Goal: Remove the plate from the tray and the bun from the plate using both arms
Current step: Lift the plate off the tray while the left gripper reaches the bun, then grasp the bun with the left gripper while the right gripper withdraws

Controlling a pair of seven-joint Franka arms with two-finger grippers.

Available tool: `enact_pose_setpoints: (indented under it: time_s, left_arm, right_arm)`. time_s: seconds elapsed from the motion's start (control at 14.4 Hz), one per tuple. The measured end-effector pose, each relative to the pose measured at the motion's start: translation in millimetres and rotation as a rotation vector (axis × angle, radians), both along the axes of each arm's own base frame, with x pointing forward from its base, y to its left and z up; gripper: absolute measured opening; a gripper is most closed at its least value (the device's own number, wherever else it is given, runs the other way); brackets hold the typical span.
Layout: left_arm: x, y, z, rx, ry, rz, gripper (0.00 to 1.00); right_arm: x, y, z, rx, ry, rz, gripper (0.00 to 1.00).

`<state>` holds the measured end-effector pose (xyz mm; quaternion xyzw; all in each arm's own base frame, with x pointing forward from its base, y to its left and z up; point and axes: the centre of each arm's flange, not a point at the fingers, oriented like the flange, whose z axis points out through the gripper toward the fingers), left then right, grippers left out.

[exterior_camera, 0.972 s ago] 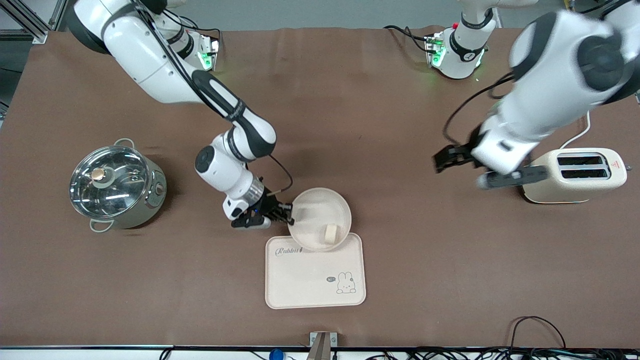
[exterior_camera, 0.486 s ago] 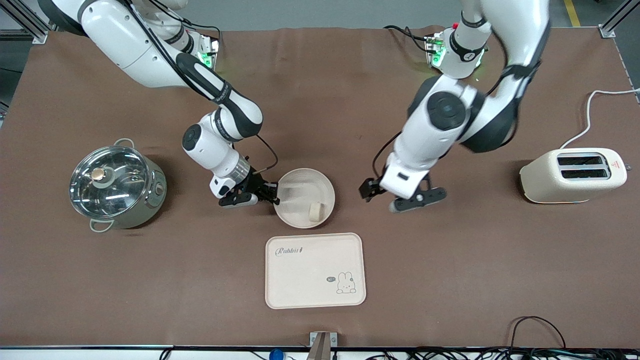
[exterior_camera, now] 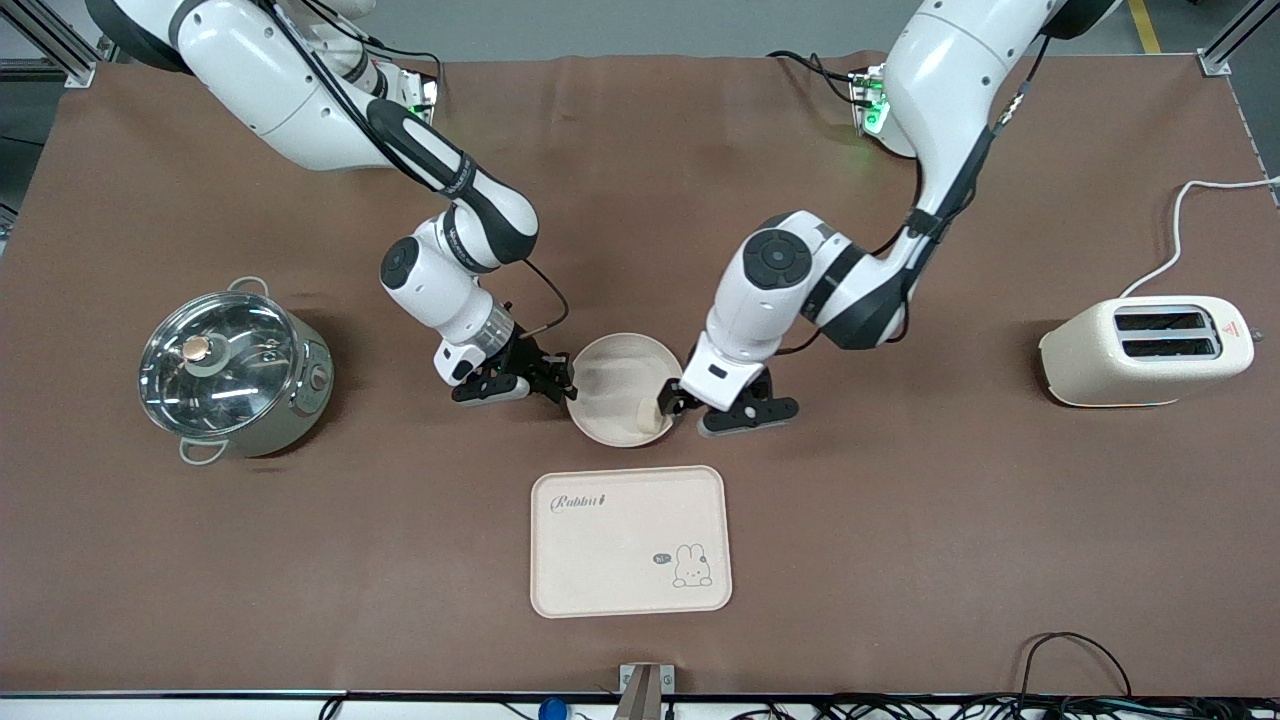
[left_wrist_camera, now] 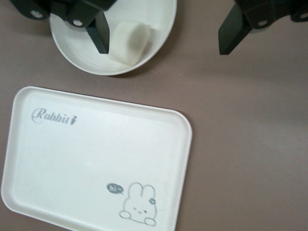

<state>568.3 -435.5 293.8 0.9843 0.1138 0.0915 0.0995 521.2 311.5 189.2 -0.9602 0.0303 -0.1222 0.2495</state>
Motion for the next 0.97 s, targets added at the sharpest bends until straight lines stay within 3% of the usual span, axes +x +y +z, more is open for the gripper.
enact_pose_setpoints:
  time_s: [0.21, 0.42, 0.69, 0.9, 0.97]
  left_arm:
    - [-19, -25, -26, -0.004, 0.018, -0.018, 1.00]
    - [-41, -51, -58, 0.031, -0.012, -0.044, 1.00]
    - [-54, -71, -87, 0.083, -0.050, -0.083, 1.00]
    - [-49, -75, -94, 0.089, -0.063, -0.093, 0.97]
    - [-48, -74, -95, 0.090, -0.066, -0.091, 0.90]
  right_arm:
    - [9, -13, 3, 0.001, 0.006, -0.023, 0.73]
    - [21, -17, 30, 0.012, 0.103, -0.021, 1.00]
    - [51, -44, 115, -0.004, 0.219, 0.025, 1.00]
    - [76, -111, 175, -0.140, 0.274, 0.080, 1.00]
    - [86, -138, 198, -0.192, 0.300, 0.092, 1.00]
